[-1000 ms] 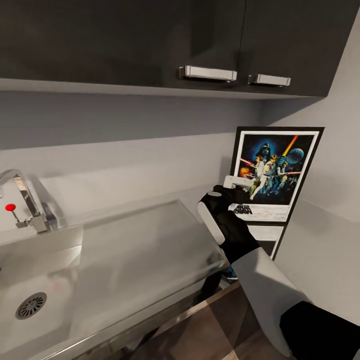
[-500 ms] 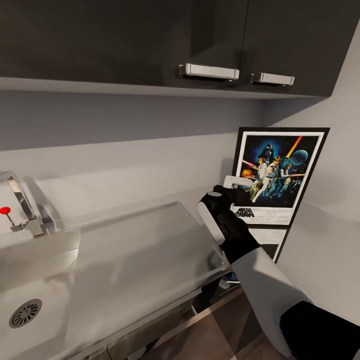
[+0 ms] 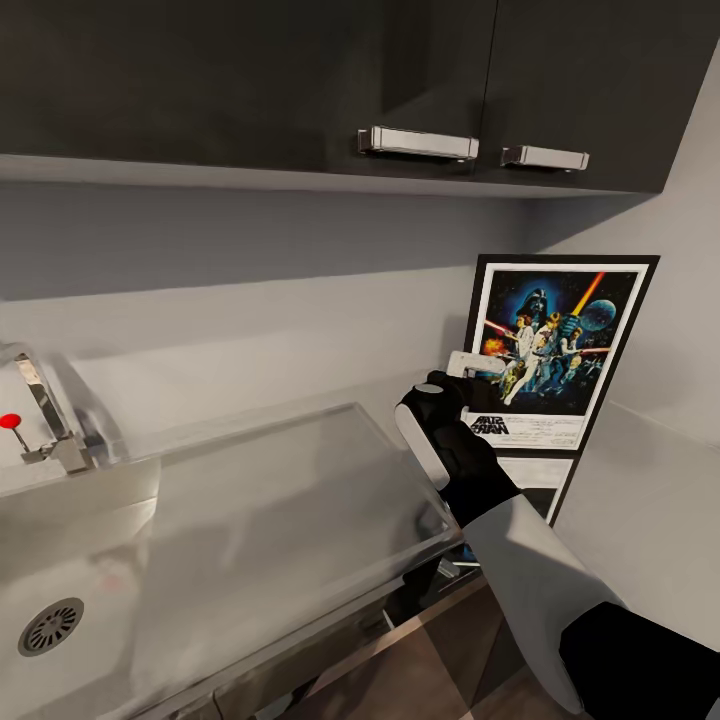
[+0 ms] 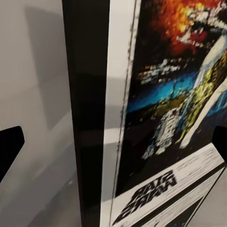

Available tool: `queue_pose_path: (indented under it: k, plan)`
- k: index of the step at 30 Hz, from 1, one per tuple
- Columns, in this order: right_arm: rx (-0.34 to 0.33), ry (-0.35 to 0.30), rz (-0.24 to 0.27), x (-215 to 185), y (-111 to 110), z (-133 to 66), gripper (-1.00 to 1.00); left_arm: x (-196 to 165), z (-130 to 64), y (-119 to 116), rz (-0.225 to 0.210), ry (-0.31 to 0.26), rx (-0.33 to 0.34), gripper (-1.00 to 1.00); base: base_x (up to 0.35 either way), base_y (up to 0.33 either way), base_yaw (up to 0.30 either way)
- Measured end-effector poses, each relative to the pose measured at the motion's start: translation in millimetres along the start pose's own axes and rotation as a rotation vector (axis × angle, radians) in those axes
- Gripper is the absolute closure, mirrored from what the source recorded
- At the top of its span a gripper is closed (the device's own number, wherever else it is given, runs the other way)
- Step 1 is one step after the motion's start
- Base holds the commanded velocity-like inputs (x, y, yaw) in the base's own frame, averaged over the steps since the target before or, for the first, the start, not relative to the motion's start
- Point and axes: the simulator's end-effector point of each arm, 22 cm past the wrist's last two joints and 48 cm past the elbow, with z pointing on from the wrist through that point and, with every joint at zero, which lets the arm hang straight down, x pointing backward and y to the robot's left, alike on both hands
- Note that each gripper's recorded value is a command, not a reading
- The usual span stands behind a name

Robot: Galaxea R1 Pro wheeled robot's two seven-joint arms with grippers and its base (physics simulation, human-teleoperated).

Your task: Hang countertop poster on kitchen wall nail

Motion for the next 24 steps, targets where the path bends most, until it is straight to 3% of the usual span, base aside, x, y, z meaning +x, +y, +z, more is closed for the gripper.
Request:
queue_pose_path:
  k: [7, 24]
  plan:
    - [0.032, 0.007, 0.025, 22.5, -1.6, 12.5, -1.00, 0.0, 0.0, -0.1, 0.000, 0.000, 0.000, -1.00, 0.000, 0.000, 0.000]
    - [0.083, 0.037, 0.015, 65.6, -7.2, 29.5, -1.00, 0.0, 0.0, -0.1, 0.000, 0.000, 0.000, -1.00, 0.000, 0.000, 0.000]
